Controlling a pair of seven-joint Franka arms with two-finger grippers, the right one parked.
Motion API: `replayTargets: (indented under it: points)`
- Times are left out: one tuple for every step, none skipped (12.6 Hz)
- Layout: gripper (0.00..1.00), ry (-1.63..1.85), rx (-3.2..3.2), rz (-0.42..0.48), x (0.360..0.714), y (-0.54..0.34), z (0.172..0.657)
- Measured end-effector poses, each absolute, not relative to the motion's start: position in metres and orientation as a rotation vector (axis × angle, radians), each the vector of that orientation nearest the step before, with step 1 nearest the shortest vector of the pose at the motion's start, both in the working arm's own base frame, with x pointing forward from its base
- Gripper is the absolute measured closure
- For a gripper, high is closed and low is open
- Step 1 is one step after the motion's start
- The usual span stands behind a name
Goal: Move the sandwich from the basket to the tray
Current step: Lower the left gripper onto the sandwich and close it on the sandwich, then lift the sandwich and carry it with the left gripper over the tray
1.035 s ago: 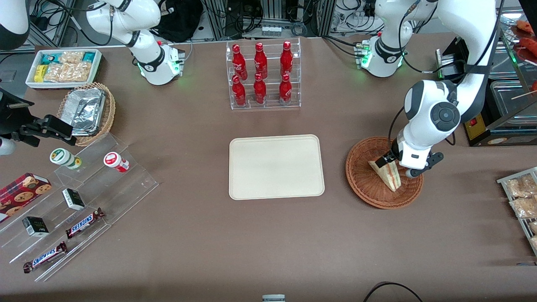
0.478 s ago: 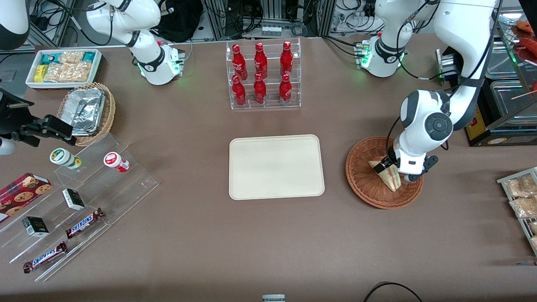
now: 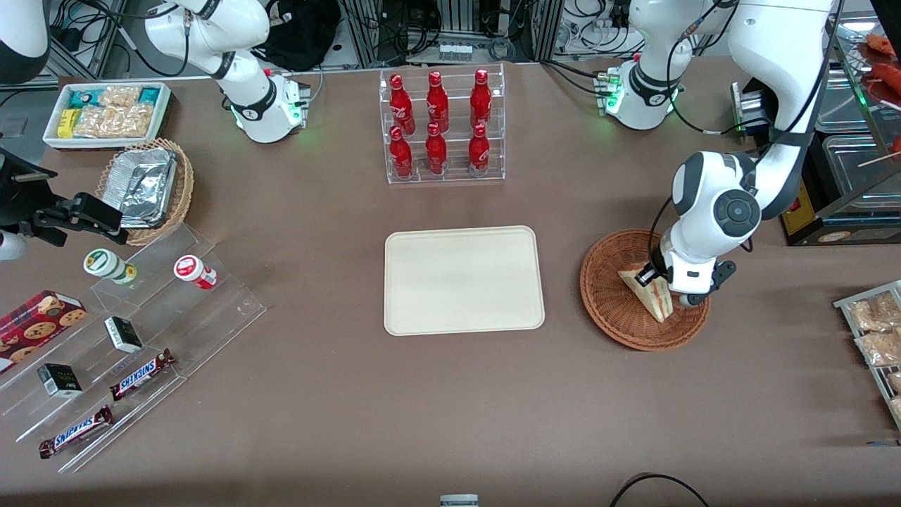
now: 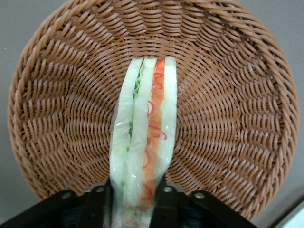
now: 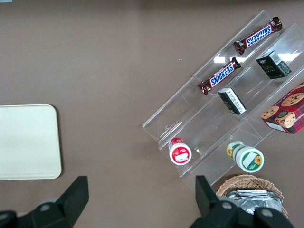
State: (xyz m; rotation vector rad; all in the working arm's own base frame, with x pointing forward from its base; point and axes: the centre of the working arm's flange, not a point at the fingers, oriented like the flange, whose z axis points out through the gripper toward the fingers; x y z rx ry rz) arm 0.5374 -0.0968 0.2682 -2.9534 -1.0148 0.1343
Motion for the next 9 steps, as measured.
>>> replayTargets:
  points:
    - [0.81, -1.001, -2.947, 0.158, 0.542, -0.099, 0.279]
    - [0.82, -0.980, -2.942, 0.184, 0.548, -0.103, 0.293]
    - [0.85, -0.944, -2.942, 0.209, 0.554, -0.110, 0.310]
    - [0.85, -0.874, -2.949, 0.233, 0.557, -0.119, 0.325]
    - [0.86, -0.771, -2.966, 0.245, 0.559, -0.130, 0.336]
    - [0.86, -0.660, -2.989, 0.246, 0.560, -0.140, 0.343]
    - [0.86, -0.553, -3.014, 0.240, 0.560, -0.147, 0.346]
    - [0.86, -0.414, -3.041, 0.242, 0.559, -0.153, 0.348]
    - [0.86, -0.264, -3.061, 0.258, 0.556, -0.162, 0.348]
